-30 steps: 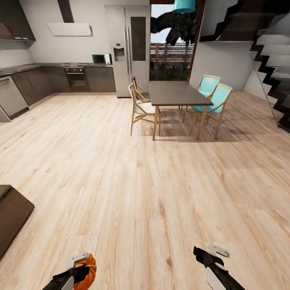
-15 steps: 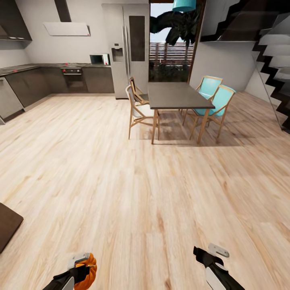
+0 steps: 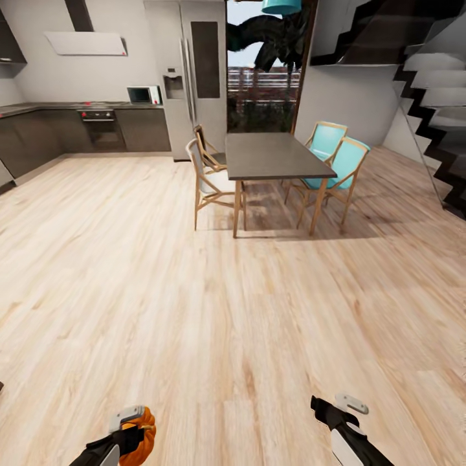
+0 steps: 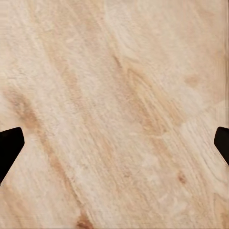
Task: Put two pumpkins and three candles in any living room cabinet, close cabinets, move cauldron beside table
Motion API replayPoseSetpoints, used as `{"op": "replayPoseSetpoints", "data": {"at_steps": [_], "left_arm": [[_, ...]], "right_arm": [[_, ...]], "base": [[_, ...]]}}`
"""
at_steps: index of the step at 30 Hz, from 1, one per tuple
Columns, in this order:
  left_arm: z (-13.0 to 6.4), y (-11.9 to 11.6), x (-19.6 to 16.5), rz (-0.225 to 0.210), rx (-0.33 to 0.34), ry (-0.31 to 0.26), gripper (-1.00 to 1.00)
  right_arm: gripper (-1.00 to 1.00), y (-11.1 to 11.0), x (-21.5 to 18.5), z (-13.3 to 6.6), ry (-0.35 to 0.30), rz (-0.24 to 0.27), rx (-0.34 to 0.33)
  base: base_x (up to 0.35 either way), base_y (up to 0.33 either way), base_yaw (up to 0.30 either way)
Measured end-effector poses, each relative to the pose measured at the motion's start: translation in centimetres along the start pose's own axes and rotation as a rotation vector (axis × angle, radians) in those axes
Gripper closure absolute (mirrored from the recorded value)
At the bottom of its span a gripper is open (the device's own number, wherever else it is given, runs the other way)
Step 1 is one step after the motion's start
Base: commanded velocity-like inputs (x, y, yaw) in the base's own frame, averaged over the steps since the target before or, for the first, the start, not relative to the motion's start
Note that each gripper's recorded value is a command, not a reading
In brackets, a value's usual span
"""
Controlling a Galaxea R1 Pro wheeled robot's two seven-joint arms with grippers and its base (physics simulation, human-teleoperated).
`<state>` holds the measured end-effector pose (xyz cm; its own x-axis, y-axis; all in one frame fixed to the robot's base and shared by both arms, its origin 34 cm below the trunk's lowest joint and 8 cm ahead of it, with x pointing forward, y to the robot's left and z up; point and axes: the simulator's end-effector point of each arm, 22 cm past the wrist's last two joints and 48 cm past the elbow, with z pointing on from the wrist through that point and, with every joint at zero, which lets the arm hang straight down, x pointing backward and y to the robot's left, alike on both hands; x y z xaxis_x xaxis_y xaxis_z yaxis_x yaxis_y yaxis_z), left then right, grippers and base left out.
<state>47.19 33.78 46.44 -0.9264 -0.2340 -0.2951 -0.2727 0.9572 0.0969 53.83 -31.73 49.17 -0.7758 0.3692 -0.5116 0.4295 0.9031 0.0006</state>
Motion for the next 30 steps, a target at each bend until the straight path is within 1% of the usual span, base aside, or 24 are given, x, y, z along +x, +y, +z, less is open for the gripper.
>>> {"op": "replayPoseSetpoints", "data": {"at_steps": [6,11,24,30], "left_arm": [[0.09,0.02,0.15,0.001,-0.001,0.003,1.00],[0.16,0.02,0.20,0.001,-0.001,0.003,1.00],[0.20,0.08,0.24,0.001,-0.002,0.004,1.00],[0.19,0.11,0.21,0.001,-0.003,0.004,1.00]], "right_arm": [[-1.00,-0.08,0.17,0.08,0.004,0.001,0.002],[-1.00,-0.13,0.29,0.14,0.006,0.001,0.003],[-1.00,-0.16,0.33,0.18,0.007,0.001,0.004],[-1.00,-0.15,0.34,0.17,0.007,0.002,0.004]], "base": [[0.285,-0.158,-0.254],[0.184,-0.209,-0.263],[0.017,-0.220,-0.276],[0.024,-0.143,-0.278]]}}
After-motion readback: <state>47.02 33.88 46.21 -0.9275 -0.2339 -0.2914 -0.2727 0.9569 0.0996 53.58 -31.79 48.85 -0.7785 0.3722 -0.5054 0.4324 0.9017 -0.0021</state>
